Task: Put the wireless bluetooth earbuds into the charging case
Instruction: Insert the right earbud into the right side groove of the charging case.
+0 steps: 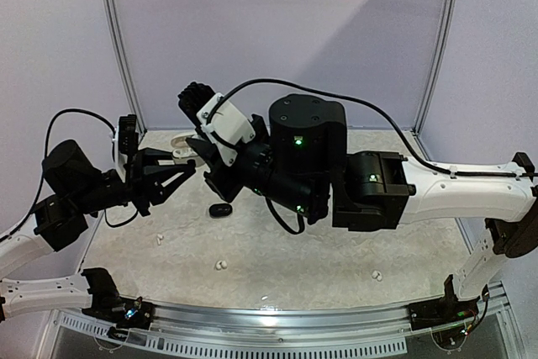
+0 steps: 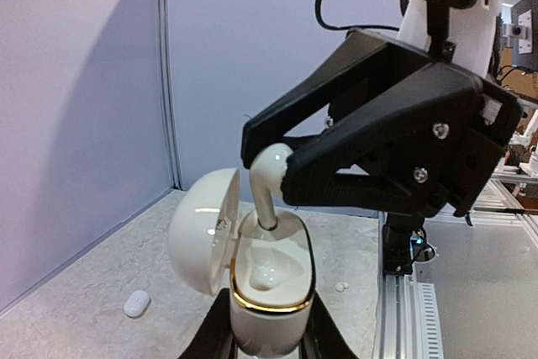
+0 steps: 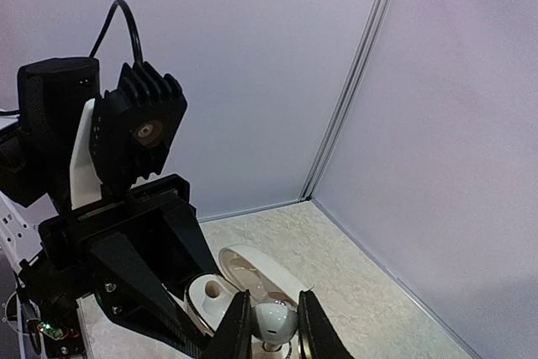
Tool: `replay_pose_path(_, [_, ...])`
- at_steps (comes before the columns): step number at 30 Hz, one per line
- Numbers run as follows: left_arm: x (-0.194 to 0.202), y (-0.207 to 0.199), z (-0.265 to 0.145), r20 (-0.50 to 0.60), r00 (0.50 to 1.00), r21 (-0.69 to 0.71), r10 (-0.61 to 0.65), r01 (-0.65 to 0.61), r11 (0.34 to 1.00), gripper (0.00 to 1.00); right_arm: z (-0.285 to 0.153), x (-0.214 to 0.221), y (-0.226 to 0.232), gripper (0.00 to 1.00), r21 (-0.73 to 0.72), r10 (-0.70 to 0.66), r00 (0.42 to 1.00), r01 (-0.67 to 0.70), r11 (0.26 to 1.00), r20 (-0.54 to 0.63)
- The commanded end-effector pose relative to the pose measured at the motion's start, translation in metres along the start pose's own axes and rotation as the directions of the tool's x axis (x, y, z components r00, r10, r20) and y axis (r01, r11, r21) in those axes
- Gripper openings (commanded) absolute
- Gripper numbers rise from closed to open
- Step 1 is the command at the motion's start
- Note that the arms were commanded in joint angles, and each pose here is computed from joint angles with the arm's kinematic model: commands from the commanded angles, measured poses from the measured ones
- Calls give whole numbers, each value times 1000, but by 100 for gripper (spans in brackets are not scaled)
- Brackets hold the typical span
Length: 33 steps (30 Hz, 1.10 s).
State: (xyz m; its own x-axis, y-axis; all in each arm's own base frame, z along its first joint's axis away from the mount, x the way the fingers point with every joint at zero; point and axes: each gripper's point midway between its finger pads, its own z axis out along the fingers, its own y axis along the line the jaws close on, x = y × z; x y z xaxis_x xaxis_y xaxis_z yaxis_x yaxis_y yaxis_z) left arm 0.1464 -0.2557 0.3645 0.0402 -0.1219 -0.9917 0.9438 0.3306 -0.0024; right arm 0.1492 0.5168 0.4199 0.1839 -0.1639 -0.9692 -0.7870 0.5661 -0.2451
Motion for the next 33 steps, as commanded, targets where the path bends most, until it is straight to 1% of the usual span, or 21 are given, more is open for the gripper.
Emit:
replay_pose_path(1, [-14, -2, -2, 48, 999, 5, 17, -17, 1000, 0, 5, 32, -3, 15, 21, -56, 994, 58, 998, -98])
replay_pose_path(5, [-14, -1, -3, 50, 999, 2, 19, -19, 1000, 0, 5, 32, -2, 16, 17, -57, 994, 59, 998, -96])
replay_pose_path(7, [-14, -1, -2, 50, 999, 1, 19, -19, 1000, 0, 5, 31, -2, 19, 13, -58, 994, 59, 998, -92])
replay_pose_path(11, [-14, -2, -3, 49, 999, 4, 22, -22, 1000, 0, 5, 29, -1, 21, 10, -56, 994, 57, 998, -90])
replay_pose_path(20, [-13, -3, -3, 42, 999, 9, 19, -20, 1000, 0, 8, 22, -3, 19, 23, -54, 995, 56, 998, -81])
replay_pose_path(24, [-11, -4, -2, 37, 999, 16, 15, -15, 1000, 0, 10, 17, -6, 21, 33, -57, 995, 60, 998, -87])
replay_pose_path(33, [-10, -3, -2, 30, 1000, 12, -8, 7, 1000, 0, 12, 19, -10, 33, 65, -37, 992, 45, 997, -117])
